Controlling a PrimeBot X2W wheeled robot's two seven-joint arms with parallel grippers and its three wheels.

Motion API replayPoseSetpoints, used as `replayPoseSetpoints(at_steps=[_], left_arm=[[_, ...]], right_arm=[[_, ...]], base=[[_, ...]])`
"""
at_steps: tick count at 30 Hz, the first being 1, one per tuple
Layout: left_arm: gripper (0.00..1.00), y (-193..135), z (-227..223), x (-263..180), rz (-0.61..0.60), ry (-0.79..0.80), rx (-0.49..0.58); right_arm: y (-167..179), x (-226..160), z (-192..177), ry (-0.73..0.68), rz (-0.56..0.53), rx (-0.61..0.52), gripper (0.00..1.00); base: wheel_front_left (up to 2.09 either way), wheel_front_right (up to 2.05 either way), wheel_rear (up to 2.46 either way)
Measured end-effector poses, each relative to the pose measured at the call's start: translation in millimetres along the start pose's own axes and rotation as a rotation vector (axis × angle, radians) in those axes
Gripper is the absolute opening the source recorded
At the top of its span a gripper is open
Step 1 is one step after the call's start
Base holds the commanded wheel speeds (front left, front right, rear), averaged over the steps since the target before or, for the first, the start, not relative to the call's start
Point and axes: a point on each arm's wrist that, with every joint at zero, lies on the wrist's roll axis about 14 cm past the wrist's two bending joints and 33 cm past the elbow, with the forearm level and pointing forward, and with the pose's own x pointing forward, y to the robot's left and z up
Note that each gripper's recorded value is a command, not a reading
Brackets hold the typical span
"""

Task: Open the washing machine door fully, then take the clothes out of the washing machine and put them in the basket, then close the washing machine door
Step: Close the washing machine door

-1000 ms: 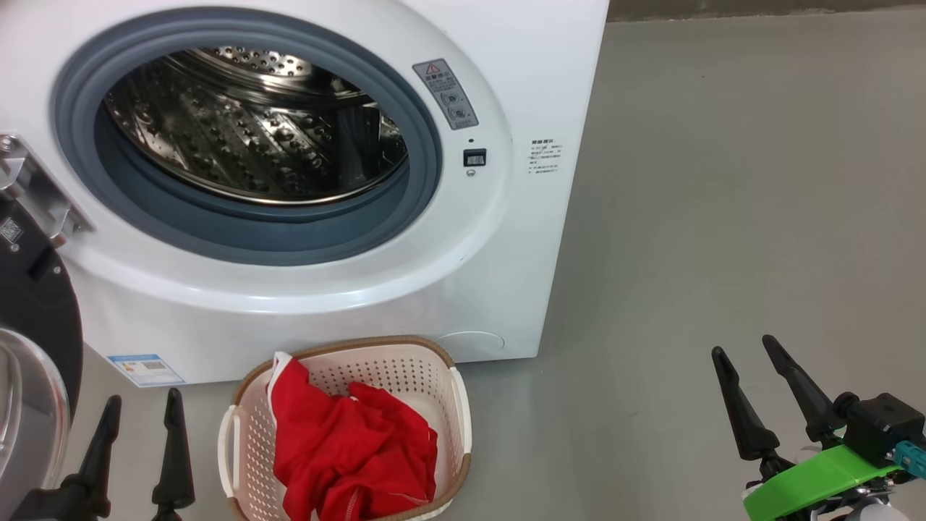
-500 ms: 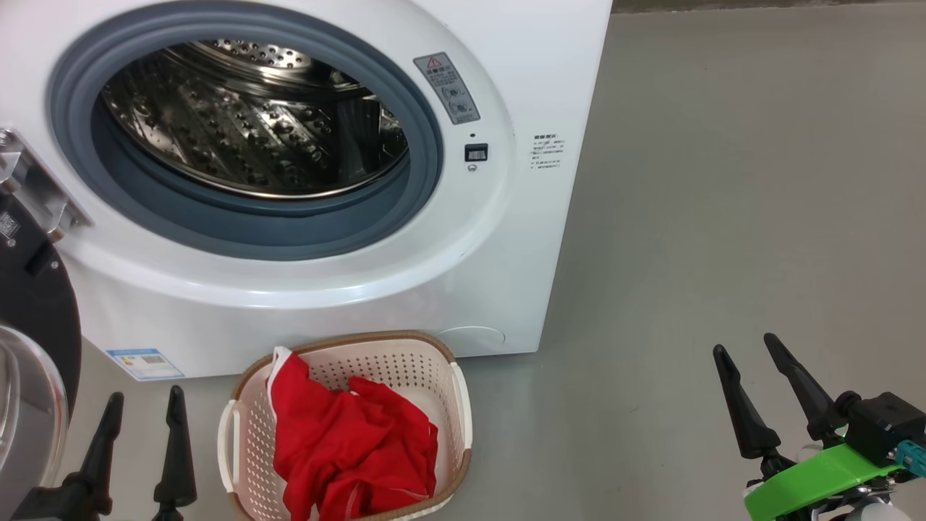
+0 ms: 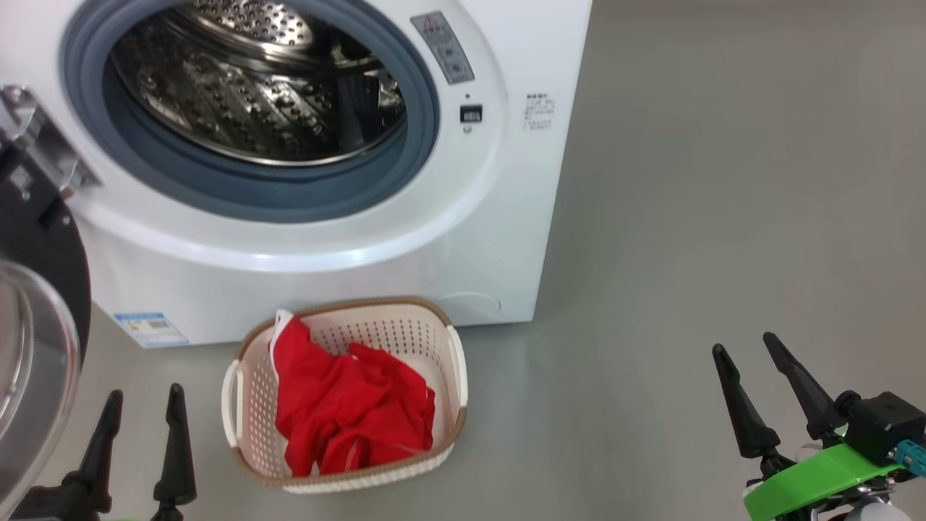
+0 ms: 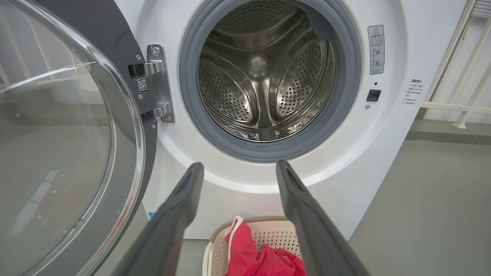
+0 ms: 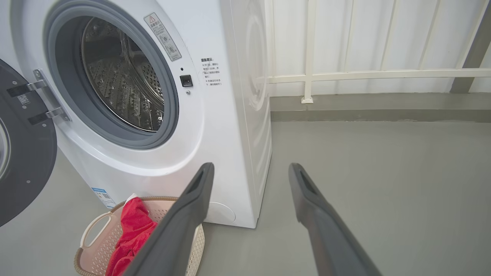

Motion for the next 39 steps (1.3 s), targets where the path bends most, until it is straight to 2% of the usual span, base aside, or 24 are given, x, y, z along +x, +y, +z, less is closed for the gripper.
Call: replayPoseSetpoints(at_steps=[8, 26, 33, 39], left_arm=[[1.00, 0.7, 1.2, 0.0, 0.001, -0.004, 0.005], [1.00, 5.2, 2.0, -4.9, 0.020, -0.005, 0.002], [1.00, 16.8, 0.0, -15.7, 0.068, 0.002, -0.010], [1.00, 36.2, -1.5, -33.7, 0.144, 0.008, -0.024]], right_arm=[[1.0, 1.1, 0.0, -0.001, 0.003, 0.001, 1.00], [6.9, 5.4, 0.5, -0.004, 0.023, 0.002, 1.00], [19.4, 14.1, -1.7, 0.002, 0.070, -0.002, 1.00], [44.2, 24.9, -7.1, 0.015, 0.151, 0.000, 1.00]], base=[[-0.81, 0.81, 0.00], [-0.01, 0.01, 0.00], [0.00, 0.00, 0.00], [0.00, 0.00, 0.00]])
